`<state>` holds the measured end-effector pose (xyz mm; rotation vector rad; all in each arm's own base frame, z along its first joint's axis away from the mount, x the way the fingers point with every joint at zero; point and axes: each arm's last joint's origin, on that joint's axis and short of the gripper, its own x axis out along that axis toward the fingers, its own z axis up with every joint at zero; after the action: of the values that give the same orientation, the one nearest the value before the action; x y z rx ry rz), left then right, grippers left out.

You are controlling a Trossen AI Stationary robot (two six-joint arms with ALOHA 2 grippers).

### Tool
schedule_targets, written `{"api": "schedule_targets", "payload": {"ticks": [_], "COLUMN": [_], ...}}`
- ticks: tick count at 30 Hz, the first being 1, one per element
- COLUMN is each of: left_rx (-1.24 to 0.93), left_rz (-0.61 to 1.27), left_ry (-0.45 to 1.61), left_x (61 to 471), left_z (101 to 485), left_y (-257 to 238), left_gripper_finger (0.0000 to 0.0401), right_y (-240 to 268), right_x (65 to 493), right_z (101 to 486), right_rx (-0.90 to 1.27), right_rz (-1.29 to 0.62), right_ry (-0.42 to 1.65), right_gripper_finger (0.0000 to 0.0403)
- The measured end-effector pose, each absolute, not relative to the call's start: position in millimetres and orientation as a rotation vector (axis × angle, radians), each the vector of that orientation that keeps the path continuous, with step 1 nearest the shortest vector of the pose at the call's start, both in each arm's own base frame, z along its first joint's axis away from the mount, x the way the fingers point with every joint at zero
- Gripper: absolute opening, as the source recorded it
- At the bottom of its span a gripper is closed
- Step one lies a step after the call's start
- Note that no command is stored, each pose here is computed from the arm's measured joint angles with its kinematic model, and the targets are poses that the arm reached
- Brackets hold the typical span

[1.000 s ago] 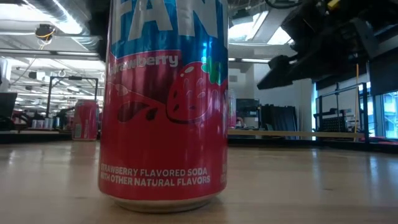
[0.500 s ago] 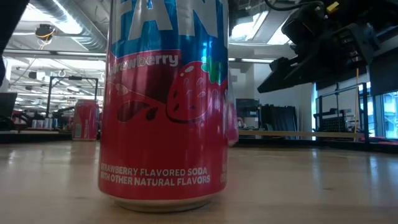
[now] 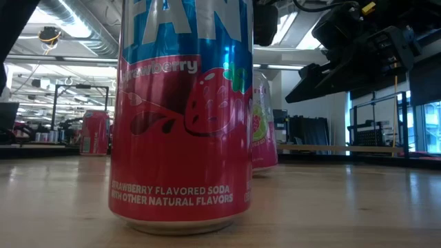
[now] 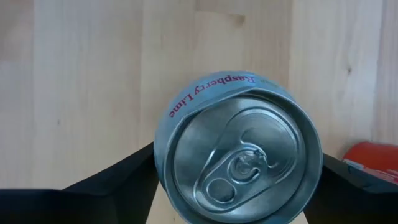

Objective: Place canned beverage on shelf
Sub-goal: Put the pink white soda can on the shelf aligned with the other pink white soda can

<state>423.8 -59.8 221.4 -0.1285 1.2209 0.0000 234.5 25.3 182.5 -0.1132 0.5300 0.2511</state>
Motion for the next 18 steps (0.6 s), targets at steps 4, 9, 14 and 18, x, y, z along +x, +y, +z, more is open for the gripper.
{"api": "schedule_targets", "payload": {"ticks": [4, 9, 14, 18], "left_rx": [-0.125, -0.122, -0.115, -0.101], "left_rz": [-0.005, 0.001, 0.000, 0.004], "left_ry": [1.211, 1.208, 1.199, 1.172], "left_x": [424, 424, 420, 418], "left_z": [223, 224, 232, 239], "left_y": [-60, -60, -62, -66], "left_gripper_finger": [0.0328, 0.0326, 0.0325, 0.0325], "right_y": [25, 25, 25, 25], "right_x": [234, 234, 235, 236], "right_z": [182, 182, 183, 186], "right_rx": [-0.113, -0.113, -0.110, -0.096], "right_rz": [0.251, 0.251, 0.250, 0.245], "right_ry": [0.530, 0.530, 0.529, 0.495], "right_gripper_finger": [0.0339, 0.0340, 0.0340, 0.0340]}}
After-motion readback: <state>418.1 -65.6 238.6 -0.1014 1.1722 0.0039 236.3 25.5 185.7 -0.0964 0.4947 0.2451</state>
